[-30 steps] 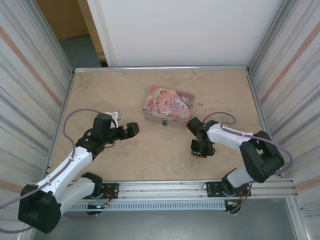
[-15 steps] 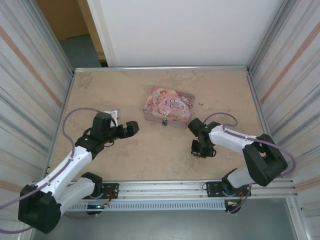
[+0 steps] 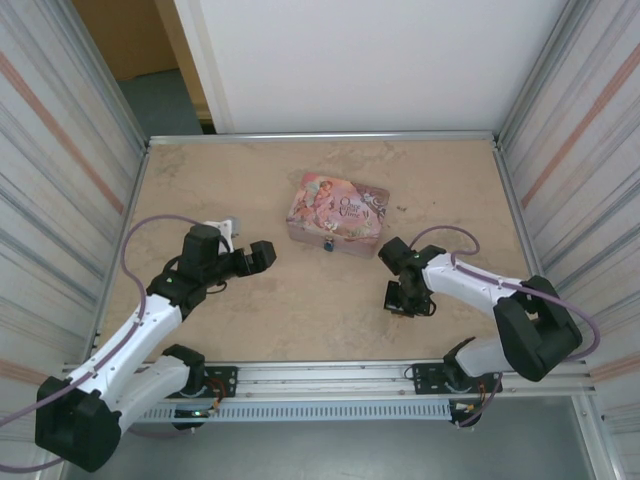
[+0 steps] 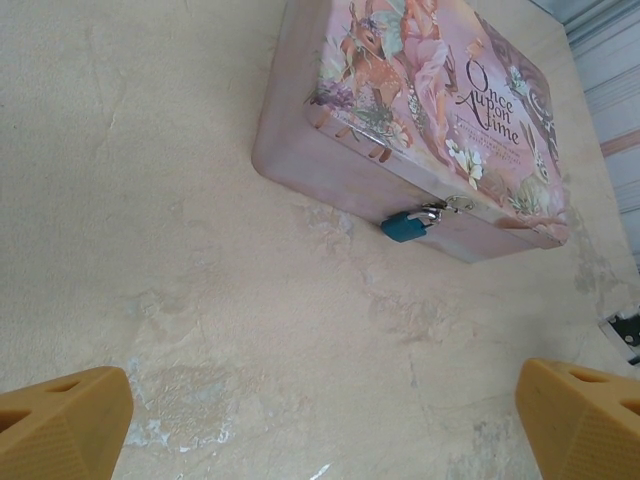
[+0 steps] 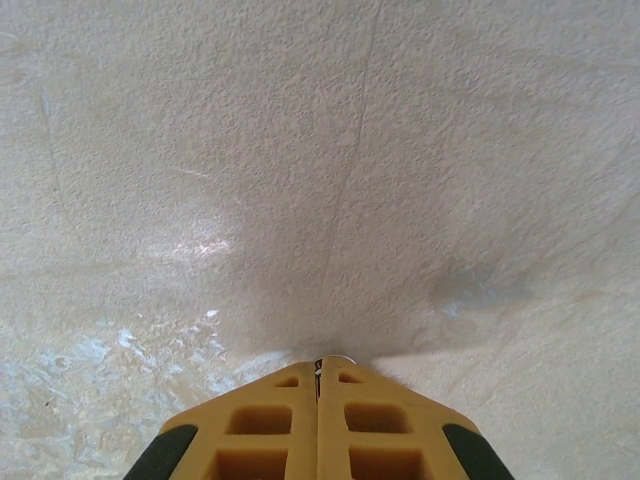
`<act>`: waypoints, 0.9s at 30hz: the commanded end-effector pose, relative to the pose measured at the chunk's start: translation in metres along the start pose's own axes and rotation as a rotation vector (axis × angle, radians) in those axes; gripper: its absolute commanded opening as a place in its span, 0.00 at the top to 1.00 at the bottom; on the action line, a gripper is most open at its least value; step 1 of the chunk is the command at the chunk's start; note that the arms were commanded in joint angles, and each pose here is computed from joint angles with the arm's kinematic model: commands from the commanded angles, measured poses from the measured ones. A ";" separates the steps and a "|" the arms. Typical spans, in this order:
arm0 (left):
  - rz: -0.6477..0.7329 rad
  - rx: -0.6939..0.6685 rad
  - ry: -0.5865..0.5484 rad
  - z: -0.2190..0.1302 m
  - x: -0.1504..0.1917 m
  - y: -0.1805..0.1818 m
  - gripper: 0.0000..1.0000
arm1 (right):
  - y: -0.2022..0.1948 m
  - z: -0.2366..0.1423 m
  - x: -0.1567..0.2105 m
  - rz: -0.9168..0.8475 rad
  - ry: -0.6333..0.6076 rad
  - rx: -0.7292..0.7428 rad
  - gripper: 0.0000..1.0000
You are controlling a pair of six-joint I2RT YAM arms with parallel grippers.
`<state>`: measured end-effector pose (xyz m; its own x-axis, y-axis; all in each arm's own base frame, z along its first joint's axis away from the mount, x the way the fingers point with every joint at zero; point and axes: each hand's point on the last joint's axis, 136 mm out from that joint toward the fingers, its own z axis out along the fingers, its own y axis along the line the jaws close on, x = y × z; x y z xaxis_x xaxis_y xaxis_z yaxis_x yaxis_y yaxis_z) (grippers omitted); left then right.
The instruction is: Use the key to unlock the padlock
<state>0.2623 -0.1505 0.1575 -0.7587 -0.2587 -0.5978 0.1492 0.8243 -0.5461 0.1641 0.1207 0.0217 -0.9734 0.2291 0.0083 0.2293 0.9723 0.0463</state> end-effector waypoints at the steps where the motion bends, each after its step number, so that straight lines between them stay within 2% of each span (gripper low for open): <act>1: 0.006 0.018 -0.035 -0.009 -0.012 -0.011 0.01 | -0.004 -0.009 -0.001 -0.028 -0.030 0.012 1.00; 6: -0.069 0.051 -0.030 -0.008 -0.013 -0.016 0.01 | 0.015 -0.031 -0.014 -0.097 -0.098 -0.077 1.00; 12: -0.222 0.110 0.004 -0.005 -0.011 -0.025 0.01 | 0.051 -0.069 -0.030 -0.203 -0.197 -0.237 1.00; 20: -0.466 0.274 0.027 -0.004 -0.015 -0.049 0.02 | 0.118 -0.147 -0.043 -0.374 -0.419 -0.639 1.00; 23: -0.479 0.321 0.053 -0.006 -0.019 -0.061 0.06 | 0.129 -0.171 -0.039 -0.515 -0.500 -0.687 1.00; 27: -0.403 0.321 0.111 -0.013 -0.020 -0.074 0.13 | 0.139 -0.195 -0.024 -0.787 -0.609 -0.666 1.00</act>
<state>0.2612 -0.1906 0.1928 -0.8300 -0.5027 -0.2418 -0.0476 0.4957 -0.8672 0.2255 0.2245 0.1856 -0.8163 -0.1074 -0.5676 -0.4185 0.7873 0.4528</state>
